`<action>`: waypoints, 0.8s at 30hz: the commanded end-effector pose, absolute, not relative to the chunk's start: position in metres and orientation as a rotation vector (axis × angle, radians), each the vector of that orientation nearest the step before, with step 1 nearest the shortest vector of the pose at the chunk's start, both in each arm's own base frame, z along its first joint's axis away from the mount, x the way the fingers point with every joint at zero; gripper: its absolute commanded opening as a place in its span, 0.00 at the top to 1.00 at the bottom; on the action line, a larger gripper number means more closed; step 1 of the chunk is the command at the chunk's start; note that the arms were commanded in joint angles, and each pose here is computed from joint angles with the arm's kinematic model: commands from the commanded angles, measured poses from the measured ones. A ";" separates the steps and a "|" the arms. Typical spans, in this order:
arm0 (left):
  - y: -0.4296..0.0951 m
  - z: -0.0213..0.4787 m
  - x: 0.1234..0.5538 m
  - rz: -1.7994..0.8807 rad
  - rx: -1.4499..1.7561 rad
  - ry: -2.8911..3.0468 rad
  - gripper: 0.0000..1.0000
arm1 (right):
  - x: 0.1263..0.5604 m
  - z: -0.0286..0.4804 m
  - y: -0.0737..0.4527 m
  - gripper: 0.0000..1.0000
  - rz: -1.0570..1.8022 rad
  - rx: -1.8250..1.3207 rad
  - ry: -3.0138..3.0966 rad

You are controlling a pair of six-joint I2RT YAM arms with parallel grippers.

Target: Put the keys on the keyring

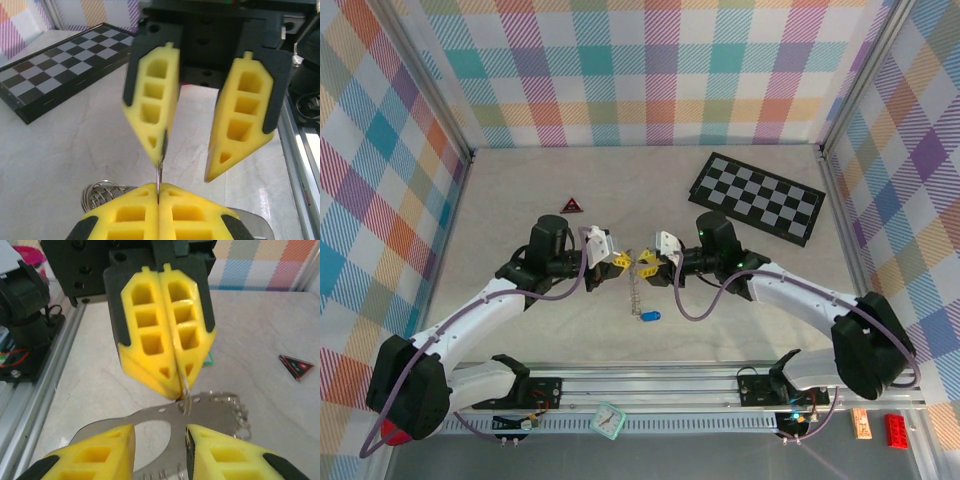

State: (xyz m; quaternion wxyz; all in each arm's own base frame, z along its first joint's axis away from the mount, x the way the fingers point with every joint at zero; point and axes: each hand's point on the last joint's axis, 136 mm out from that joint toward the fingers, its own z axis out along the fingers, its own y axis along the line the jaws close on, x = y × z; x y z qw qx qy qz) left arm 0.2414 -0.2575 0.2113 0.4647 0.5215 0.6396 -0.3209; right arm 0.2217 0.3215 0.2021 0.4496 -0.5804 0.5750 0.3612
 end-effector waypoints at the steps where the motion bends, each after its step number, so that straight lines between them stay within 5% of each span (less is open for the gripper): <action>1: -0.259 0.228 0.253 -0.762 1.222 1.622 1.00 | 0.223 0.204 0.317 0.69 0.817 -1.470 1.422; 16: -0.257 0.218 0.255 -0.727 1.205 1.713 1.00 | 0.248 0.198 0.303 0.71 0.771 -1.166 1.719; 24: -0.239 0.213 0.274 -0.543 1.144 1.783 1.00 | 0.195 0.149 0.300 0.69 0.739 -1.094 2.117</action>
